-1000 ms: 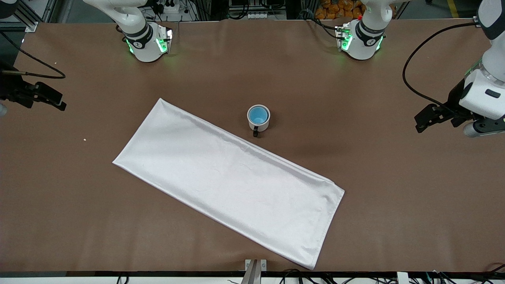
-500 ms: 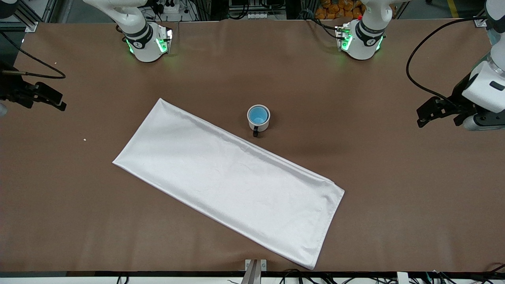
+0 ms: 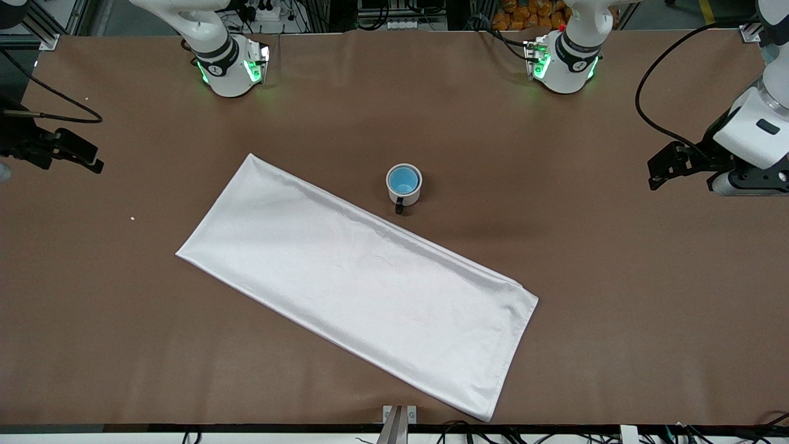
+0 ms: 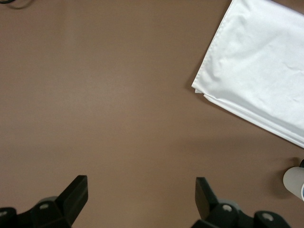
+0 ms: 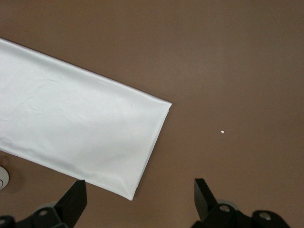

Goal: Place blue cup into white mug on table

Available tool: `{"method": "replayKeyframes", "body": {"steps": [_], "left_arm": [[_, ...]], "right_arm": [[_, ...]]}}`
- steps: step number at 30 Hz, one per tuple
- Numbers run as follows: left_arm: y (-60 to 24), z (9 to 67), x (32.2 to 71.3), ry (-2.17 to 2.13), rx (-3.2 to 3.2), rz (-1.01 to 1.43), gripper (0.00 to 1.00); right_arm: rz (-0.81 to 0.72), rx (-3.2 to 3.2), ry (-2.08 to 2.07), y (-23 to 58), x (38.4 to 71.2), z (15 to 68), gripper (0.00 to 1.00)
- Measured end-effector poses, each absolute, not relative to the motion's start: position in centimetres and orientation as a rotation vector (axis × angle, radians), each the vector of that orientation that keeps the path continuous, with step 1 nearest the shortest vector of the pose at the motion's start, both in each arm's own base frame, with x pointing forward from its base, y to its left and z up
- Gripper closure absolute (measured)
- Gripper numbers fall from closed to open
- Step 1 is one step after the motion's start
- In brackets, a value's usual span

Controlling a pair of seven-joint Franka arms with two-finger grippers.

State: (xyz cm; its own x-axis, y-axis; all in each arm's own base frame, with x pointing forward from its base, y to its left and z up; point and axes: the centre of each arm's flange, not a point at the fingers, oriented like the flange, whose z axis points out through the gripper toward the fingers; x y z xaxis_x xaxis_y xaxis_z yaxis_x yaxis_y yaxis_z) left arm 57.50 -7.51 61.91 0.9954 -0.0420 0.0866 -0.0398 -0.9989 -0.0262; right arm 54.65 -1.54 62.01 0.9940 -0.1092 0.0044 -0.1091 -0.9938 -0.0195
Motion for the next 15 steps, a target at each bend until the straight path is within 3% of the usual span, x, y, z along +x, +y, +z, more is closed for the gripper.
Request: {"method": "replayKeyframes", "body": {"steps": [15], "left_arm": [[-7.50,61.74,57.31,0.065,-3.114,-0.107,0.00]], "right_arm": [[-0.009,-3.118,0.171,-1.54,54.65,62.01,0.00]]}}
